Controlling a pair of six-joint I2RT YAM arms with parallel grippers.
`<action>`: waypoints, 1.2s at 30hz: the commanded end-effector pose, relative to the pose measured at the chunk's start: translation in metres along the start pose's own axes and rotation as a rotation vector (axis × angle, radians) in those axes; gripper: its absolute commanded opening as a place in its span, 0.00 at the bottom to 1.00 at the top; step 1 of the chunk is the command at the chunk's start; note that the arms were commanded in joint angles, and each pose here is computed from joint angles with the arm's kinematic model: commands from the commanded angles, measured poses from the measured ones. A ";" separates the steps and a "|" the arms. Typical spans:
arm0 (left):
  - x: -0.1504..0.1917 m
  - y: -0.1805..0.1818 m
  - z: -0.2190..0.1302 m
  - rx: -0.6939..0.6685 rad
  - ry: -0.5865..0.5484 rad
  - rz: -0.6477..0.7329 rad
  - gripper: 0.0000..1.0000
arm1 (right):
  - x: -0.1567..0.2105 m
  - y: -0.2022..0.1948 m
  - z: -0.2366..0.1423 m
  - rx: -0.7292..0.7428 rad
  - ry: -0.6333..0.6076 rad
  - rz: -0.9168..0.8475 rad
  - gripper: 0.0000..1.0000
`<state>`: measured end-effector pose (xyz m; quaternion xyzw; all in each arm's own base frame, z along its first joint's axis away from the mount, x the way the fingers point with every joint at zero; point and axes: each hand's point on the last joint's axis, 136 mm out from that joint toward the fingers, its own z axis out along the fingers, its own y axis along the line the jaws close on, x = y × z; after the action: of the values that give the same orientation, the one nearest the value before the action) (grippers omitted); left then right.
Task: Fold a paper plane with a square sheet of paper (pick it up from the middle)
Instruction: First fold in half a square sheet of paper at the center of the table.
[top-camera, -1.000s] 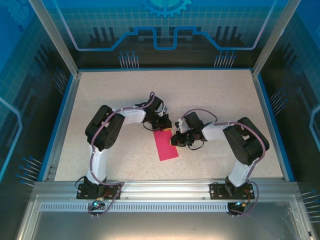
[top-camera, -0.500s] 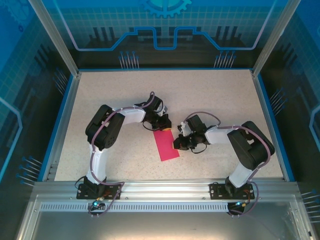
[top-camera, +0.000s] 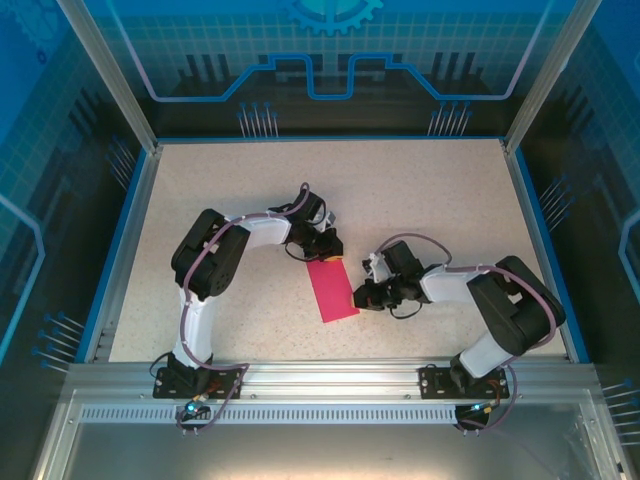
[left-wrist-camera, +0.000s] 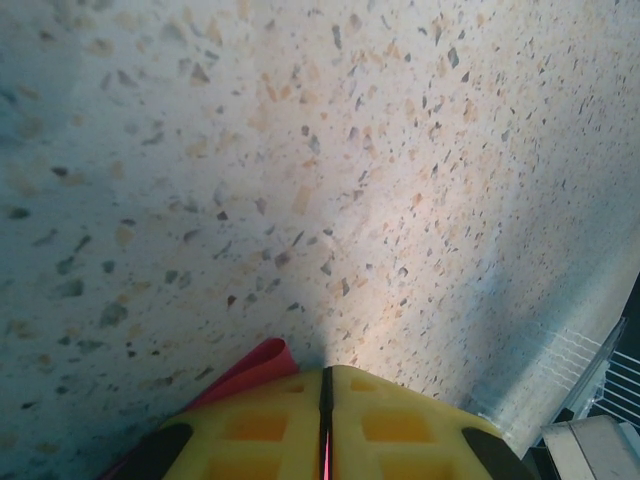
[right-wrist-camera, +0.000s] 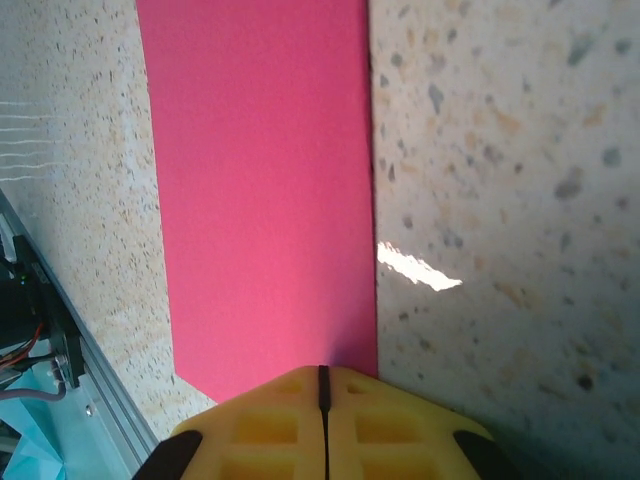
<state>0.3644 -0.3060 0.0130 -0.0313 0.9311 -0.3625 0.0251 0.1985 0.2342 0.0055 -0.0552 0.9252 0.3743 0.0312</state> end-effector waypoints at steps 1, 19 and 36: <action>-0.049 0.044 -0.007 -0.134 -0.166 -0.010 0.10 | 0.087 -0.050 -0.005 0.172 0.255 0.218 0.04; -0.075 0.021 -0.024 -0.108 -0.234 0.050 0.14 | 0.073 -0.041 -0.010 0.189 0.229 0.196 0.04; -0.038 0.029 -0.139 -0.162 -0.418 -0.083 0.55 | -0.053 0.043 -0.045 0.641 -0.068 -0.335 0.53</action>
<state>0.4096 -0.2118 0.0992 -0.1151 0.9230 -0.3043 0.2052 0.2494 0.2695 0.1039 -0.1427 0.9542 0.2119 0.1557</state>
